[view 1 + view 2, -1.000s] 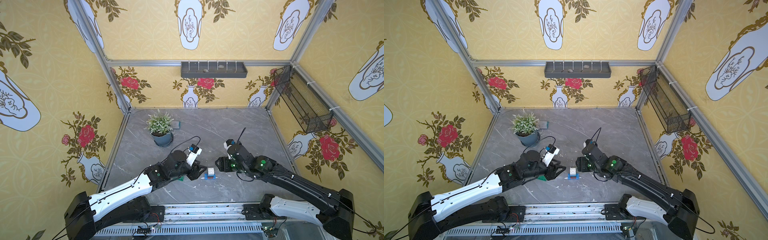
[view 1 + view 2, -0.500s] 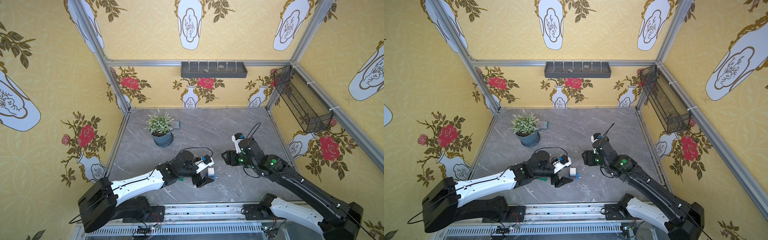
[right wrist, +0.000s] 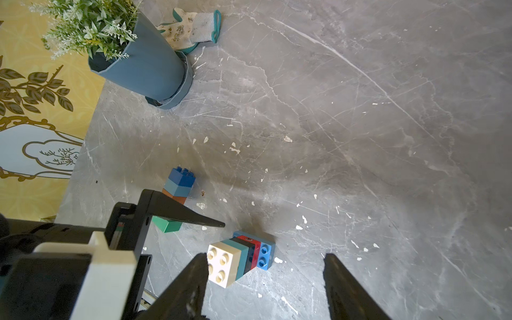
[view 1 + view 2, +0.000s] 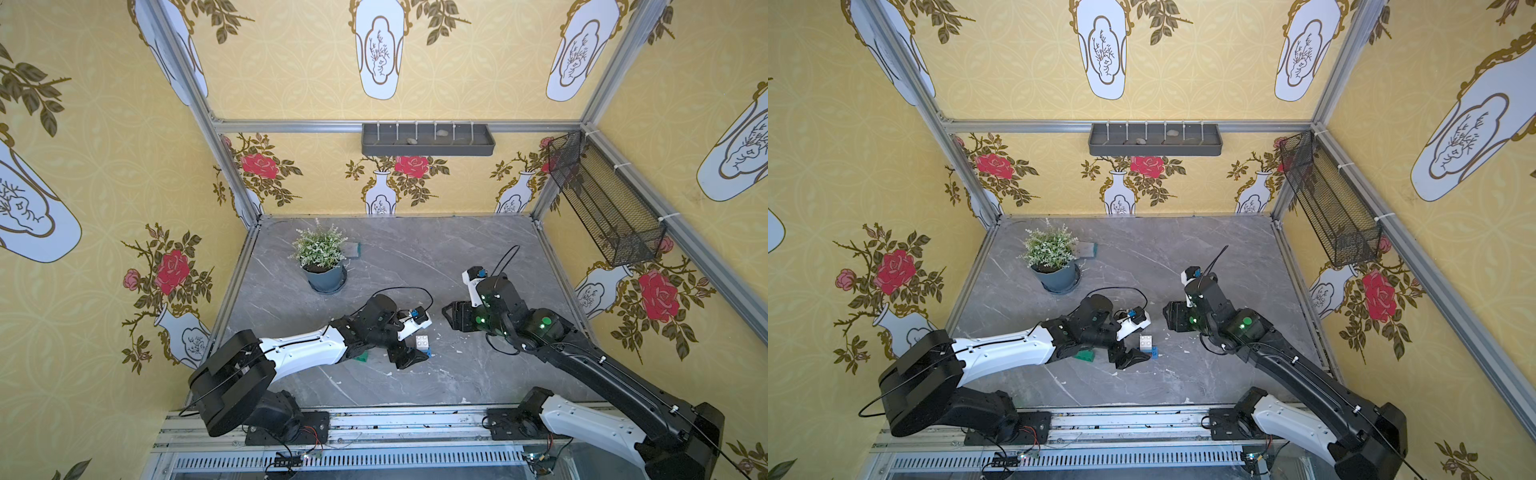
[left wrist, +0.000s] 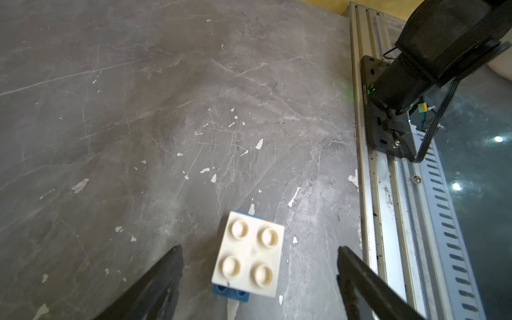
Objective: Assemble the number 1 with lego
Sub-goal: Pick up the lego brick from the center of the board.
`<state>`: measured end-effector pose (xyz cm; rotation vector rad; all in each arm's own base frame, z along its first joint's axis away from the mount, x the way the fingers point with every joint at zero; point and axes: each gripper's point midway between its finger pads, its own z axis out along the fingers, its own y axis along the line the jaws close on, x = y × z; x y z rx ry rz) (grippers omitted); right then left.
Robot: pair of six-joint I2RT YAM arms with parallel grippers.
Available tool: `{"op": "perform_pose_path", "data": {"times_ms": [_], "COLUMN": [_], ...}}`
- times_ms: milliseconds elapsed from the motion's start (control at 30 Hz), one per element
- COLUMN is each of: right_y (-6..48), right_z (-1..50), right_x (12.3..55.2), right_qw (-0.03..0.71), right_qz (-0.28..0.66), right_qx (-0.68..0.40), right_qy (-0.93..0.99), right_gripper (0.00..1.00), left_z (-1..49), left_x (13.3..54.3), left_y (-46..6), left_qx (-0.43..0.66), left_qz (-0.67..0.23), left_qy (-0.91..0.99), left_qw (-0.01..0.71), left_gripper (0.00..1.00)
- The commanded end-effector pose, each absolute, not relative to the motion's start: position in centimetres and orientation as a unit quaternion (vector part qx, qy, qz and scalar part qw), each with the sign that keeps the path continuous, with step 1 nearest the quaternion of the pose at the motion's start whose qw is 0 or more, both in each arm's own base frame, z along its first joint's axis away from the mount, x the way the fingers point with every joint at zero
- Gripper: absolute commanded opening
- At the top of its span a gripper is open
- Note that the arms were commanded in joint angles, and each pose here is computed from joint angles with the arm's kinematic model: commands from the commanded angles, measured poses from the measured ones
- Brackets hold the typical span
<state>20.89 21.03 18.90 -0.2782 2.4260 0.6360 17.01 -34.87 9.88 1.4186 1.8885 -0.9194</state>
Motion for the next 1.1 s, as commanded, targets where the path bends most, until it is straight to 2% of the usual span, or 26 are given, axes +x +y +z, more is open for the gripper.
{"op": "perform_pose_path", "data": {"times_ms": [0,633,1067], "right_y": [21.3,20.5,20.4], "right_z": [19.3,19.0,19.1], "right_x": [21.2,21.5,21.5], "right_qw": [0.312,0.307,0.305], "right_qz": [0.245,0.248,0.25], "right_qx": [-0.111,-0.101,-0.099], "right_qy": [0.911,0.913,0.914], "right_gripper": [0.68,0.66,0.65], "left_z": [9.6,7.2,7.0], "left_x": [17.2,17.0,17.3], "left_y": [-35.3,-35.6,-35.3], "left_qx": [0.543,0.556,0.56], "left_qz": [-0.349,-0.344,-0.33], "left_qy": [0.703,0.713,0.716], "left_qw": [0.298,0.255,0.253], "left_gripper": [0.81,0.47,0.3]}}
